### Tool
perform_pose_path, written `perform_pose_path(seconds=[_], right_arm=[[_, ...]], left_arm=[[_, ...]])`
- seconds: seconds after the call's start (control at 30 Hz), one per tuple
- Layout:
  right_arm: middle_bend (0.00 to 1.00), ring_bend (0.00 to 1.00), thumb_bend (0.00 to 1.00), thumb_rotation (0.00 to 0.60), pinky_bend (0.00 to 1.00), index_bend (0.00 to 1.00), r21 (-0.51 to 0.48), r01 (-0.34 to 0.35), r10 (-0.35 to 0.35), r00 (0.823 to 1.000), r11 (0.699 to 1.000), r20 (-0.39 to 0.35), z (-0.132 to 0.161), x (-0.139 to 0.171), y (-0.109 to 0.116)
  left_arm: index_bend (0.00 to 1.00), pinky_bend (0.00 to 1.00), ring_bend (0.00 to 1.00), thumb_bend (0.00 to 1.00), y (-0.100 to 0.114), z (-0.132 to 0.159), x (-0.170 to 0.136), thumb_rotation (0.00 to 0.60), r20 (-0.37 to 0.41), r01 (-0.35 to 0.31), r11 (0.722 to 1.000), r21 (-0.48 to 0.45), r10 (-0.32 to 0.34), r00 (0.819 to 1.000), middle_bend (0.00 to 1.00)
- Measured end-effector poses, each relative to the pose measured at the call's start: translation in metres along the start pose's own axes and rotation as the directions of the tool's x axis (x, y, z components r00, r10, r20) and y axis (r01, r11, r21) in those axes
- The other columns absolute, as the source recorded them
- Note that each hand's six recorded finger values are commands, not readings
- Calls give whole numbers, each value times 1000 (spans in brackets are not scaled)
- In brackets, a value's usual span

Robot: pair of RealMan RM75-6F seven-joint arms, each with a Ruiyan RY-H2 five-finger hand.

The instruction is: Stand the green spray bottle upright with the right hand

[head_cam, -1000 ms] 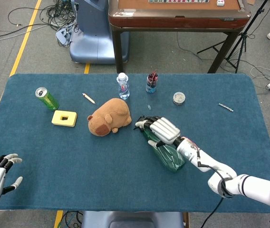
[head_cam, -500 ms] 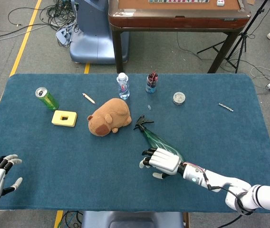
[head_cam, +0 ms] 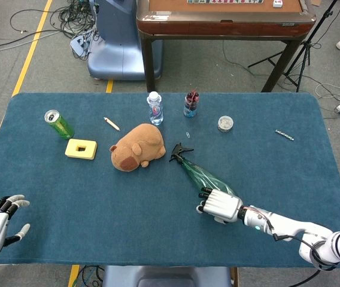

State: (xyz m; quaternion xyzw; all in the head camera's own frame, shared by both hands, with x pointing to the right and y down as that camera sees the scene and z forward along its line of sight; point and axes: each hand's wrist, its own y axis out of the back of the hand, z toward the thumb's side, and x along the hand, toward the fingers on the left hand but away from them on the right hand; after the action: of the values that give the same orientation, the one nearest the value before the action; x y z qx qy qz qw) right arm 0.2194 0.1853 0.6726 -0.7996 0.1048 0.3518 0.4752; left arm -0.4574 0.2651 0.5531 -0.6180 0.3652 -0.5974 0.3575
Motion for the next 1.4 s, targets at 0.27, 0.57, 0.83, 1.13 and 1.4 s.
perform_pose_path(seconds=[0.27,0.57,0.83,1.13,1.4], right_arm=[[471,189,319,600,109,360,51,-53,47,993,997,111,-39,13,-8],[472,189,265,600,110,360,42,-29,18,974,999,227,-74,25,-4],[448,189,182,600,111,356,-184,192,-141,956,964,257,-73,18,34],[285,169,328,600,111,159,-313,236,-111,923,920,369,-93,0,59],[285,165,544,577,111,159,-453,187,26,905,872,424,-109,-32,61]], left_arm=[[348,226,214,260,1,-1,-2,600,-2,0,1000,-1,0,1000,249],[348,227,214,260,0,2,0,600,7,3,1000,-2,-3,1000,249],[348,227,214,260,3,2,-1,600,6,-2,1000,-4,2,1000,249],[349,227,214,260,4,0,-3,600,0,-4,1000,-6,4,1000,249],[349,226,214,260,2,-3,-5,600,-7,1,1000,-2,-1,1000,249]])
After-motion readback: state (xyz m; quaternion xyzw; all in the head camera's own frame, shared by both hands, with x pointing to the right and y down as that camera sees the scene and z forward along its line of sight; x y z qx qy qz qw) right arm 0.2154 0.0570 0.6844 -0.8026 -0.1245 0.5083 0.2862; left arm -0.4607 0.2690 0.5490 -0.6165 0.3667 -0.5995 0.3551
